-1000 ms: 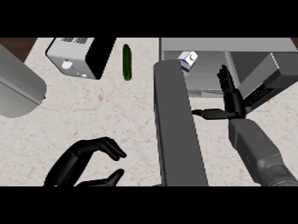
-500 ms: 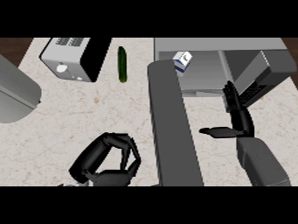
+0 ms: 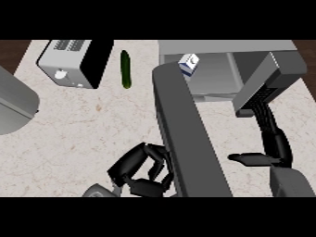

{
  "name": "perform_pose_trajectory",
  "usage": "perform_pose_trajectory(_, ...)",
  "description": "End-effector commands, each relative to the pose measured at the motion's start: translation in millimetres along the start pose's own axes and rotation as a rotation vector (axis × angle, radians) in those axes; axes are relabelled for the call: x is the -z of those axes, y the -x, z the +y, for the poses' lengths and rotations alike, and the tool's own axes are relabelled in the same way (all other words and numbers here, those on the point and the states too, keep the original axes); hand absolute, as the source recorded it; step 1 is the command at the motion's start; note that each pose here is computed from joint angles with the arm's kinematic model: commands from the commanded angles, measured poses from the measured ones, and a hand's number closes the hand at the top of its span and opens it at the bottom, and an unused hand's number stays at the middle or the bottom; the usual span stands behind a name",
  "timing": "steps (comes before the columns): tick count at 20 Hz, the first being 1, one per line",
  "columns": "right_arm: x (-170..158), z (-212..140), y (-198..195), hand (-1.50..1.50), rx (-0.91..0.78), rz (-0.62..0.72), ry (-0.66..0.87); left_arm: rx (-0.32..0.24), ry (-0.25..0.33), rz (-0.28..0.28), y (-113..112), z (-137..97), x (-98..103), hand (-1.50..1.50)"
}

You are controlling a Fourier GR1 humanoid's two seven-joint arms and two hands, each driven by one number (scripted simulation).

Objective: Pick up the milk, place it into the microwave and close the microwave

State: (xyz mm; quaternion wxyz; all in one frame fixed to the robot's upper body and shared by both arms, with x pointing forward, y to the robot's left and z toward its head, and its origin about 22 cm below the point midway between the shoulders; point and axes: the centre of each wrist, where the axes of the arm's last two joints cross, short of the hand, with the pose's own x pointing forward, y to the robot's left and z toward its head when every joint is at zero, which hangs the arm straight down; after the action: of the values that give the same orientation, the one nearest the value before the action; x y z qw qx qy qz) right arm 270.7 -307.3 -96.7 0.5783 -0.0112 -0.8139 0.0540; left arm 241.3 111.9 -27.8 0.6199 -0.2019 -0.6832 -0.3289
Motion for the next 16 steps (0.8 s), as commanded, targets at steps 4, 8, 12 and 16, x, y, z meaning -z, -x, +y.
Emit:
perform_pose_trajectory(4,-35,-20,-39,-1.5,-0.012,-0.046,0.03,0.037,0.125,0.021,14,-55,24,1.5)
perform_pose_trajectory(8,-32,-32,-70,-1.5,0.01,-0.06,0.0,0.096,0.12,0.03,7,-77,36,1.5)
perform_pose_trajectory(12,-27,-38,-89,-1.5,0.09,-0.103,-0.028,0.076,0.048,0.026,-1,-91,44,1.5)
perform_pose_trajectory(16,-23,-57,-109,-1.5,0.093,-0.107,-0.077,0.053,-0.075,0.002,-10,-79,60,1.5)
